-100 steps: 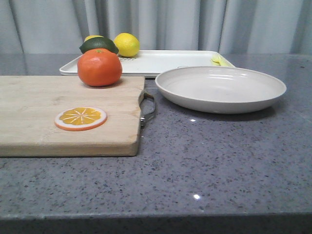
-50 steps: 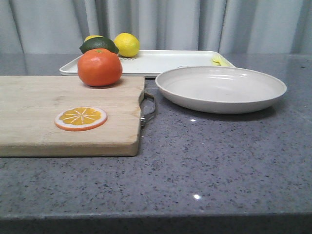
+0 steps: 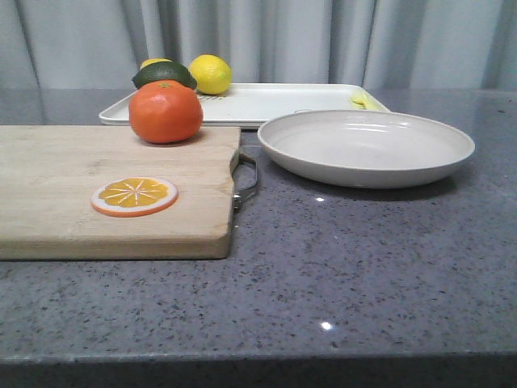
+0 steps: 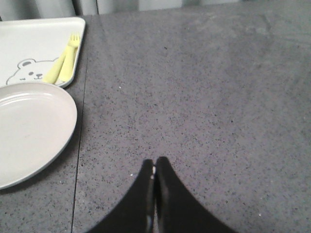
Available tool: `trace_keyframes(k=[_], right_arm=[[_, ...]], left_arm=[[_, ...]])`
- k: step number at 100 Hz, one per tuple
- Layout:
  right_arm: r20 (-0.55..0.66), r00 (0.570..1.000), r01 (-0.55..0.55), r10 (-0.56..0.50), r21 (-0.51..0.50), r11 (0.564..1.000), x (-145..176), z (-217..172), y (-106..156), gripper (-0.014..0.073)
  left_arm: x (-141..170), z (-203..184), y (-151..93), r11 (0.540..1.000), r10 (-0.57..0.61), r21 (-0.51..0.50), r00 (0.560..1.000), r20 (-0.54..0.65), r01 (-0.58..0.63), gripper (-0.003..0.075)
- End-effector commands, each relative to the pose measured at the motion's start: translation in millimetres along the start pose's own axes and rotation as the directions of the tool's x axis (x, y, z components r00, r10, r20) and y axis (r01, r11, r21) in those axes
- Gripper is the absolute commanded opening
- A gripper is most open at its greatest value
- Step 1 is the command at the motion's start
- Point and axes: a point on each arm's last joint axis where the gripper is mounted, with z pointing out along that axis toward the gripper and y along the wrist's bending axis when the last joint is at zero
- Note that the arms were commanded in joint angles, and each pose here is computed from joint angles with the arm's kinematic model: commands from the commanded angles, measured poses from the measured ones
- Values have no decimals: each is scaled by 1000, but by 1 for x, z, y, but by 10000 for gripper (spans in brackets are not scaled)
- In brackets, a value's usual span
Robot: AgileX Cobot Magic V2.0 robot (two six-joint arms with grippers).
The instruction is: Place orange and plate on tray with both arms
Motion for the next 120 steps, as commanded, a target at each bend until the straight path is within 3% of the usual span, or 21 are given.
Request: trace_keyframes(k=[1,36,47,57,65,72,79,93,107,120], right_arm=[[9,1000,6,-6,17,1000,-26,1,2,-67],[-112,994,10,-6,35,999,-33,22,3,-67],[-110,994,11,-7,35,999,-34,22,3,-66],[-110,994,11,-7,35,999,-34,22,3,-51],[-110,994,11,-7,35,999,-34,22,3,13],[-111,994,11,-7,35,999,-34,22,3,115],[-111,994,11,-7,35,999,-34,22,3,253],[-110,994,12,-8,36,999,-34,22,3,454],[-110,994,12,-8,36,999,-34,22,3,468],[-102,995,12,-8,34,999,-34,22,3,468]], left_arm=[[-24,0,-4,1000,3,21,999,50,-4,-20],[-28,24,-1,1000,-1,16,1000,-25,1,-20],[-29,25,-5,997,31,65,999,-20,-29,4],[-29,24,-10,992,42,121,999,-9,-41,150],[-30,24,-12,990,30,137,1000,-6,-29,364],[-30,24,-12,990,30,137,1000,-6,-29,533],[-30,24,-12,990,30,137,1000,-5,-29,621],[-33,24,-12,989,12,144,1000,24,-16,615],[-36,31,-15,981,-47,189,999,18,42,566],[-32,64,-13,973,-85,205,991,-100,104,526]])
